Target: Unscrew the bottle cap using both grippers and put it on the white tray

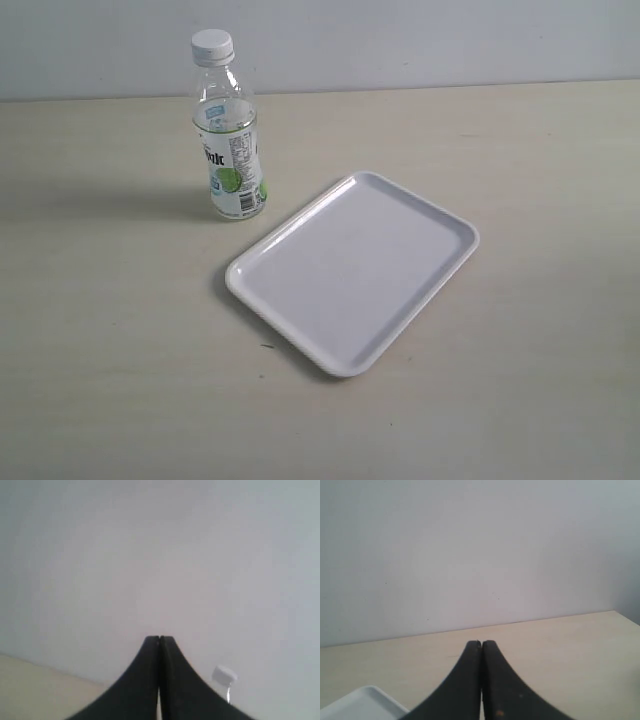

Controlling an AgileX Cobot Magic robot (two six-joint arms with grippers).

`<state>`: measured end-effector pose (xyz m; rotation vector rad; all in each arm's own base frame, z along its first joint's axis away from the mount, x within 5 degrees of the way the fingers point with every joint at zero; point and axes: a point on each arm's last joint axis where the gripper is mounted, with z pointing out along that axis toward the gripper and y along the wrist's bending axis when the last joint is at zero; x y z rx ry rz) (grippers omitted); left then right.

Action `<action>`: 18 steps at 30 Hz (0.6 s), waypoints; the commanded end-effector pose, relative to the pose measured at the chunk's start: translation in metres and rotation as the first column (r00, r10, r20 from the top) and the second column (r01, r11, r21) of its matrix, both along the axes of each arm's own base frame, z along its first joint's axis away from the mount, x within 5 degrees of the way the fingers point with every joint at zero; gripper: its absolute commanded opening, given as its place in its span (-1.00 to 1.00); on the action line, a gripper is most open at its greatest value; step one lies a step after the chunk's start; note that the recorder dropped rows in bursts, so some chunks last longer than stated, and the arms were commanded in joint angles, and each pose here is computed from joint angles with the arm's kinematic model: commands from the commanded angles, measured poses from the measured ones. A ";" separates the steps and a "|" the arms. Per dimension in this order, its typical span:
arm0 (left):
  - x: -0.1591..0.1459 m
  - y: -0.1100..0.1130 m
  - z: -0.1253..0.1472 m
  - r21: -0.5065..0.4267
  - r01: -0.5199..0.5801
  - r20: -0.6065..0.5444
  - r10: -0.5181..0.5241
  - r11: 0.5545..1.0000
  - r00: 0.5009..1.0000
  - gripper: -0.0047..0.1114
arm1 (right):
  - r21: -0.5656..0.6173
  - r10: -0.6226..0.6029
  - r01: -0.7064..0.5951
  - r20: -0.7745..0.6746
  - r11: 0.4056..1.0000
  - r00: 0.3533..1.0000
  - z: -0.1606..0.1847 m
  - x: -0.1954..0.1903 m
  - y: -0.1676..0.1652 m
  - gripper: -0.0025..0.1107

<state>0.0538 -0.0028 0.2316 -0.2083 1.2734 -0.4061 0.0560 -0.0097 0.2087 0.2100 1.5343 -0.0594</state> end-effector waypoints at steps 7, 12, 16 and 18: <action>0.068 -0.018 0.020 0.109 0.102 -0.152 -0.085 0.989 0.985 -0.92 | -0.007 0.002 -0.002 0.004 1.000 1.000 -0.001 0.000 0.000 -0.96; 0.141 -0.036 0.022 0.266 0.235 -0.340 -0.137 0.935 0.930 -0.92 | -0.007 0.002 -0.002 0.004 1.000 1.000 -0.001 0.000 0.000 -0.96; 0.196 -0.046 0.001 0.314 0.326 -0.465 -0.155 0.892 0.872 -0.92 | -0.007 0.002 -0.002 0.004 1.000 1.000 -0.001 0.000 0.000 -0.96; 0.218 -0.054 -0.014 0.352 0.411 -0.521 -0.189 0.841 0.833 -0.92 | -0.007 0.002 -0.002 0.004 1.000 1.000 -0.001 0.000 0.000 -0.96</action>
